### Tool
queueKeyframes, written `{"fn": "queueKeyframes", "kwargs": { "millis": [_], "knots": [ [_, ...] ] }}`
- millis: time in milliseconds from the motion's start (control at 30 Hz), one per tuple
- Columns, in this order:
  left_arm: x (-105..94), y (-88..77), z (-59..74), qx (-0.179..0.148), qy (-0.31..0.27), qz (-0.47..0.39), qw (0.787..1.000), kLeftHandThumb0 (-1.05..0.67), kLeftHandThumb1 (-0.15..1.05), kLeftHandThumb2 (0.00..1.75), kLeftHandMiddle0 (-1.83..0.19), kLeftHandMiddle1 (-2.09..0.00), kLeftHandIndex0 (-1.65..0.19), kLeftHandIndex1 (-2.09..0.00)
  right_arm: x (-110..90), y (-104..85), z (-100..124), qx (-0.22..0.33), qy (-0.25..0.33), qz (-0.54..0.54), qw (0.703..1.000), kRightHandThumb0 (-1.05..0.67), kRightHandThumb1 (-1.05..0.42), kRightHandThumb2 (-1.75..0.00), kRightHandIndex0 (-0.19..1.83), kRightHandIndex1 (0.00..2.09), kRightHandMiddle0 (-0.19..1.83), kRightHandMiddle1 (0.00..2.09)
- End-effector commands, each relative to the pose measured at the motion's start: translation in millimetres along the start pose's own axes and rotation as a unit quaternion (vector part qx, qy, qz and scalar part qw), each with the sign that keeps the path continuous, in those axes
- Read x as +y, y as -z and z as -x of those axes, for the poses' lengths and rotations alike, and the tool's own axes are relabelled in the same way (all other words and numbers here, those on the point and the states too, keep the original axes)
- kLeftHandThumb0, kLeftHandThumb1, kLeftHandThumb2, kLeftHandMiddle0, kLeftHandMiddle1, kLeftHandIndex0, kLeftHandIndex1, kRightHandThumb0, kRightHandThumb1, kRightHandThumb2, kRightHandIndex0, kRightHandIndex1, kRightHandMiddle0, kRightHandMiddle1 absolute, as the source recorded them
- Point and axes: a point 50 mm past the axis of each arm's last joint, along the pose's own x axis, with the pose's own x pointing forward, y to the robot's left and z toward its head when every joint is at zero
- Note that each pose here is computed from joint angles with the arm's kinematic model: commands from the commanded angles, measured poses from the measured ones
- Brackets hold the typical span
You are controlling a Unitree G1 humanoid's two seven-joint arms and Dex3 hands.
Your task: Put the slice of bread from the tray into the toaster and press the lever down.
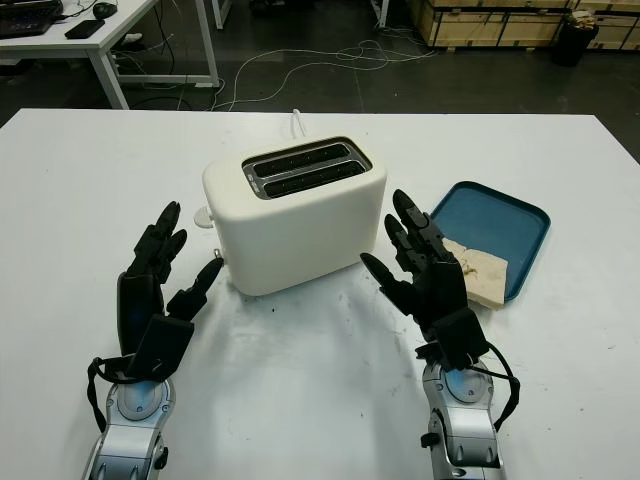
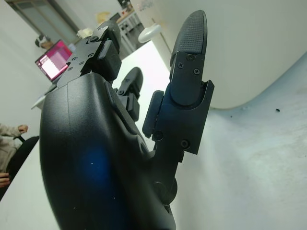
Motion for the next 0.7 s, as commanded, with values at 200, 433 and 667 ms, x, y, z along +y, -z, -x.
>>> {"fn": "queueKeyframes", "kwargs": {
  "millis": [200, 433, 667],
  "knots": [
    [0.5, 1.7, 6.1, 0.004, 0.012, -0.015, 1.000, -0.62, 0.92, 0.21, -0.31, -0.30, -0.33, 0.00, 3, 5.2, 5, 0.021, -0.010, -0.016, 1.000, -0.51, -0.92, -0.08, 0.23, 0.00, 0.27, 0.00],
    [-1.7, 3.2, 4.1, 0.008, 0.011, -0.012, 1.000, -0.66, 0.92, 0.20, -0.33, -0.31, -0.34, -0.01, 3, 4.6, 4, 0.014, -0.022, -0.004, 1.000, -0.54, -0.92, -0.05, 0.28, 0.02, 0.30, 0.01],
    [2.5, 1.1, 4.2, 0.004, 0.007, -0.001, 1.000, -0.62, 0.92, 0.19, -0.32, -0.31, -0.34, 0.00, -12, -24.3, 24, -0.094, 0.013, 0.264, 0.960, -0.55, -0.90, -0.01, 0.35, 0.03, 0.35, 0.02]
  ]
}}
